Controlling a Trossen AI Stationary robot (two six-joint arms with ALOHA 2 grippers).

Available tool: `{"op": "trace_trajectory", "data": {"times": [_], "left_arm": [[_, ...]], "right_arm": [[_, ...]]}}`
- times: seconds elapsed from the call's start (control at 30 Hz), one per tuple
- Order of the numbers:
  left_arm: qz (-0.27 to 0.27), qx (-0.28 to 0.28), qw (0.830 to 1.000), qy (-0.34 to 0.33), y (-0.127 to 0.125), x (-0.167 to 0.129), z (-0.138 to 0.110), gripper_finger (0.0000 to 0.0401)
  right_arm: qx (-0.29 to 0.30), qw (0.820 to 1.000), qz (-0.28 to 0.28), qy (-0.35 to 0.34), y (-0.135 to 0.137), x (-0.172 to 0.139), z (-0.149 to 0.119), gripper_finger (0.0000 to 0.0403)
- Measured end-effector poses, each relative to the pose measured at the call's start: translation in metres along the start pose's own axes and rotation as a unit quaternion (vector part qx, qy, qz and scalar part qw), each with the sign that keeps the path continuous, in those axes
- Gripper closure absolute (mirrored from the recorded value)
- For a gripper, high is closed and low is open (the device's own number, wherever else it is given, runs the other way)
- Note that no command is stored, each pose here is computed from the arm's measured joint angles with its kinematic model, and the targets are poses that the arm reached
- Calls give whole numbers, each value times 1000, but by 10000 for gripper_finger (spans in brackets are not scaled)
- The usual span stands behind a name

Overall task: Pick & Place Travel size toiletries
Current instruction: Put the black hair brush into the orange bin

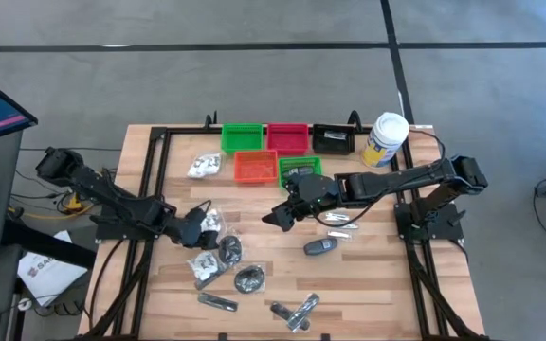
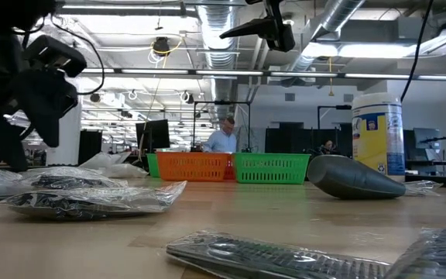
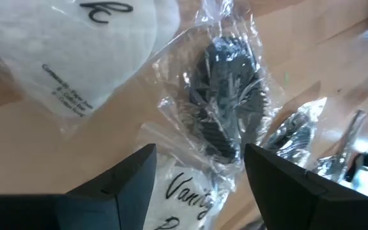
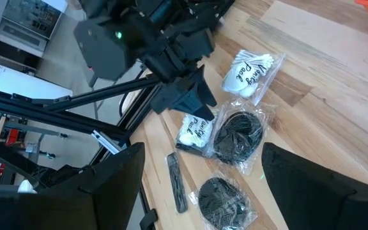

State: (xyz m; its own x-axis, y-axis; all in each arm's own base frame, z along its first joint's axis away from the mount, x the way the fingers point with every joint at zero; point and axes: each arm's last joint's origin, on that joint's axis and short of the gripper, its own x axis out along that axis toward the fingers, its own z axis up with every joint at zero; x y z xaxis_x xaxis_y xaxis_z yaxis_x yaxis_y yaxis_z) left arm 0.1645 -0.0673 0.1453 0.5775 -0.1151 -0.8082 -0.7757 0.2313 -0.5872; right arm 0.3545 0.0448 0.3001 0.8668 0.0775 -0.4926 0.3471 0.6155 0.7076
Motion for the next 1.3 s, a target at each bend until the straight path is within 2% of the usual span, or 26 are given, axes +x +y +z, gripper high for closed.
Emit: {"op": "trace_trajectory", "data": {"times": [0.37,0.7,1.3], "left_arm": [[22,1,999,-31,1,16,4,170],[-3,8,999,-33,-7,35,10,170],[-9,75,993,-87,-9,37,35,170]], "right_arm": [[0,1000,0,1,0,0,0,97],[-4,1000,0,1,0,0,0,97],[-4,1000,1,1,0,0,-1,97]]}}
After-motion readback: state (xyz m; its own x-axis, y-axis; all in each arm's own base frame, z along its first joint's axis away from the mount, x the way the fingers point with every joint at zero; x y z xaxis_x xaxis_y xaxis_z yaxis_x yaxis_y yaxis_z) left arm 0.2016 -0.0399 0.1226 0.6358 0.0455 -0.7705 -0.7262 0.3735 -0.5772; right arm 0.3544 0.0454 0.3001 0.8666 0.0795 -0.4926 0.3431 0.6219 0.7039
